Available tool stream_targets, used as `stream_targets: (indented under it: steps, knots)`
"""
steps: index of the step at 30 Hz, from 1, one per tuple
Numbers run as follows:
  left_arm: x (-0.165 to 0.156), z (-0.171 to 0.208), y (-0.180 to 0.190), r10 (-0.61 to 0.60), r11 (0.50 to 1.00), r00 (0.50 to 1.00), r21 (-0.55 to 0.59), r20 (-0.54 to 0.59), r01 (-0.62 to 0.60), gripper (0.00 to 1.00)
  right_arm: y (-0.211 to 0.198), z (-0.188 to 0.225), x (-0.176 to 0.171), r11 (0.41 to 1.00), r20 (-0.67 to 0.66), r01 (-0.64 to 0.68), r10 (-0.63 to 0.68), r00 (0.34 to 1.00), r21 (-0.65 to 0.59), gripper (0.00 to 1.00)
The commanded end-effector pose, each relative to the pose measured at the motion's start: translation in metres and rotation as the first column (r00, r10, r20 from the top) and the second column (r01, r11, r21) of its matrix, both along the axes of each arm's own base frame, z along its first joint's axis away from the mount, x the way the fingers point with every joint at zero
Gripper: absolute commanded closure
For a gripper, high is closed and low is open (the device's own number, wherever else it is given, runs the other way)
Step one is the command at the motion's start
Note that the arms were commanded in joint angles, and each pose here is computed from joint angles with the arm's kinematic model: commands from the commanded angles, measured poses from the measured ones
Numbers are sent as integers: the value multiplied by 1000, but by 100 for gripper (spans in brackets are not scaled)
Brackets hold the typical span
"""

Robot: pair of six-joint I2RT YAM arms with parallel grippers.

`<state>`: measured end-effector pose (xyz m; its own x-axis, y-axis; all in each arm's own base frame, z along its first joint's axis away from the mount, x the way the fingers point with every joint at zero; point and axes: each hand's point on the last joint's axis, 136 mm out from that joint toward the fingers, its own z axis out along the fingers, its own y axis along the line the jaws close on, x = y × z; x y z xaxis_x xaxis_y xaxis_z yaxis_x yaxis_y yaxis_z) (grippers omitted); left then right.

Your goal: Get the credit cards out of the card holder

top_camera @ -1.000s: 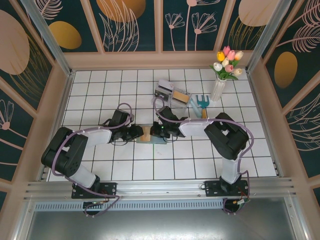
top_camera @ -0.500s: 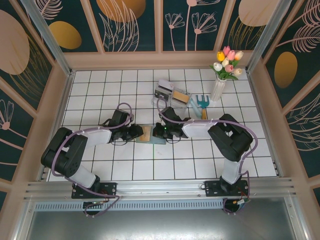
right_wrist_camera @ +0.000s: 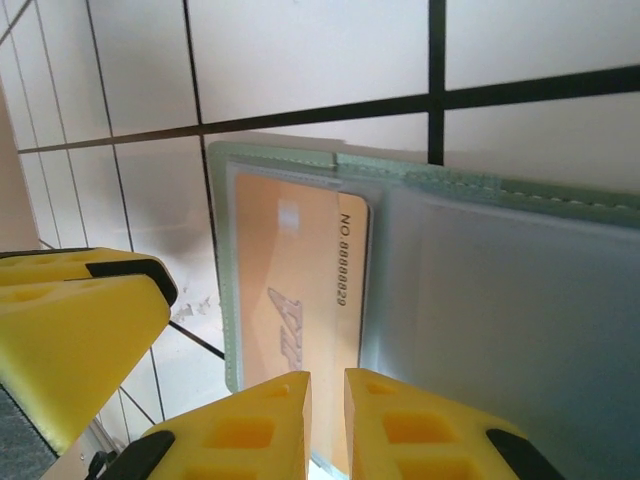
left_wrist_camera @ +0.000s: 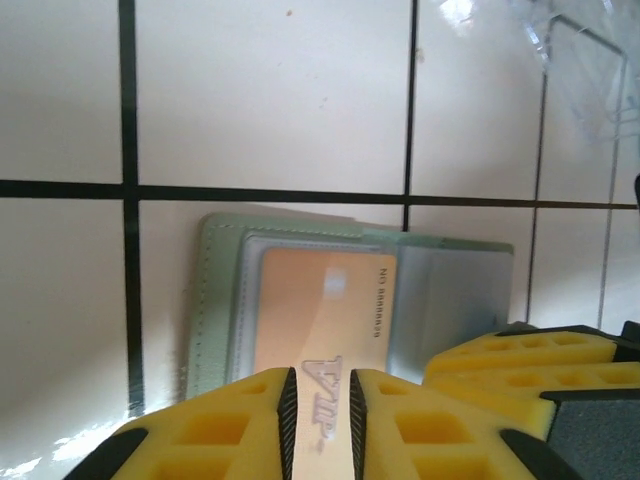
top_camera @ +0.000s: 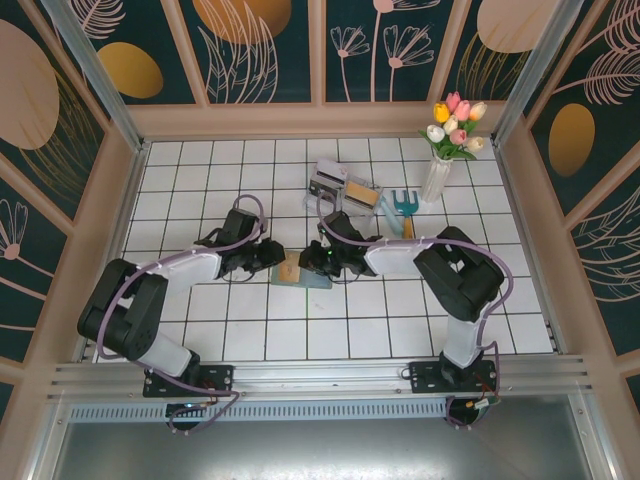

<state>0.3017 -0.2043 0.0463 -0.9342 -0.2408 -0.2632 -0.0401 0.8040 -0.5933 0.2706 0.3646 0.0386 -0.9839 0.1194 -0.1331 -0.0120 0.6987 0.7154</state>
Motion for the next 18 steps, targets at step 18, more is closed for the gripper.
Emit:
stream_targets:
  steps: [18]
  knots:
    - [-15,-39,11,0,997,995,74,-99,7,86,2,-22,-6,1000,-70,-20,18,997,-23,81]
